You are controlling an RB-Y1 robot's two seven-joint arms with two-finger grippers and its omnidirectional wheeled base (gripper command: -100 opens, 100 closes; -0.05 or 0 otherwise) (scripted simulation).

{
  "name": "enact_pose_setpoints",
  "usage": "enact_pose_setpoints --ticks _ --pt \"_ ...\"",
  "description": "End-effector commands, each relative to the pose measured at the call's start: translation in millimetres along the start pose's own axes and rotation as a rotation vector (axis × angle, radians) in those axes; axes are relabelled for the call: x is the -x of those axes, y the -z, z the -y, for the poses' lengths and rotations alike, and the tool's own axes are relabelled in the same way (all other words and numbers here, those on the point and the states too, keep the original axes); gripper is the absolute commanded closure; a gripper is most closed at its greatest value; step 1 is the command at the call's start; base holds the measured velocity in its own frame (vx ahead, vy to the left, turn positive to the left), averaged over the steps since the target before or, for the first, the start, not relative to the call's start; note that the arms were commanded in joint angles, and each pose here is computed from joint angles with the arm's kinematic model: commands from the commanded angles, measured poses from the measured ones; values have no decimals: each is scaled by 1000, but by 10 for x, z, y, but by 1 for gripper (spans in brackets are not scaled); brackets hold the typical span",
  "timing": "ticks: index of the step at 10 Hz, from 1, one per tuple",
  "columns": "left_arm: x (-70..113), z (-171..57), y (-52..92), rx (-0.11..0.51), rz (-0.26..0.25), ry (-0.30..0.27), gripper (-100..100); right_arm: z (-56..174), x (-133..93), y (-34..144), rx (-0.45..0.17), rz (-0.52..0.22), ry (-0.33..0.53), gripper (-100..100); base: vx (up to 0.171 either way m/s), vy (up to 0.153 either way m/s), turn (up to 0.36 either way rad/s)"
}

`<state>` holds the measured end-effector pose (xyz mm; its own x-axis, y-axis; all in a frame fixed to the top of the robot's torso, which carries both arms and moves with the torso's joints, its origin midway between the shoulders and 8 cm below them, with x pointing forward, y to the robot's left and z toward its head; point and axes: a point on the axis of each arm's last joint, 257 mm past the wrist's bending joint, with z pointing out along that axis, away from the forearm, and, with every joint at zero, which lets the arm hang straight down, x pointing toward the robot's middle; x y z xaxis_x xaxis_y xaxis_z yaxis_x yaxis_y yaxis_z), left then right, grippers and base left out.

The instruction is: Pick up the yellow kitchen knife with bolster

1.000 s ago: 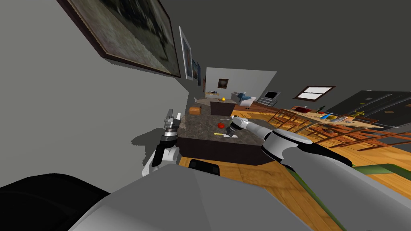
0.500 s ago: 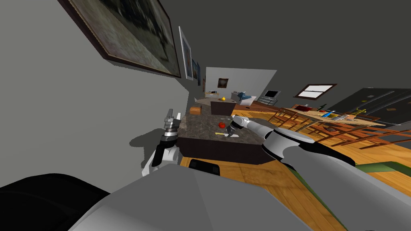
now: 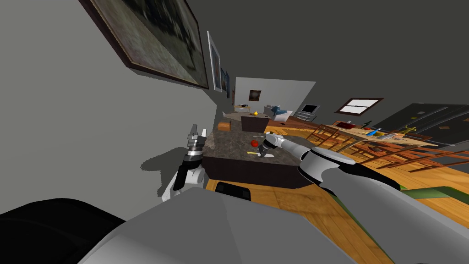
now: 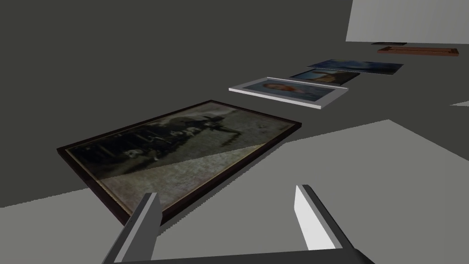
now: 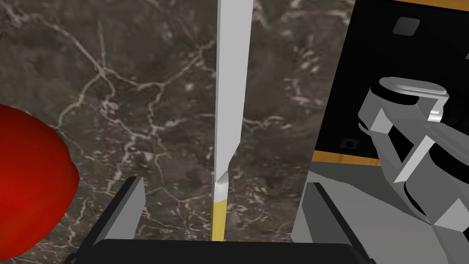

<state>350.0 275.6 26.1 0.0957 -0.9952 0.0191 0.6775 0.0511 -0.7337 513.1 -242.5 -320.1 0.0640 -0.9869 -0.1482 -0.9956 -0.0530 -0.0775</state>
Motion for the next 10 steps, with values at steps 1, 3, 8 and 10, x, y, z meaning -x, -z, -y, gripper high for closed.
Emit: enact_pose_setpoints --ticks 1,3,8,10 --pt "0 0 0 0 0 0 0 0 0 0 0 0 0 100 0 0 0" --pt "0 0 0 0 0 0 0 0 1 1 0 0 0 100 0 0 0" --pt "0 0 0 0 0 0 0 -141 -147 -4 49 -31 -25 -100 9 0 53" --pt "0 0 0 0 0 0 0 -271 -280 1 94 -60 -49 -100 31 -4 103"
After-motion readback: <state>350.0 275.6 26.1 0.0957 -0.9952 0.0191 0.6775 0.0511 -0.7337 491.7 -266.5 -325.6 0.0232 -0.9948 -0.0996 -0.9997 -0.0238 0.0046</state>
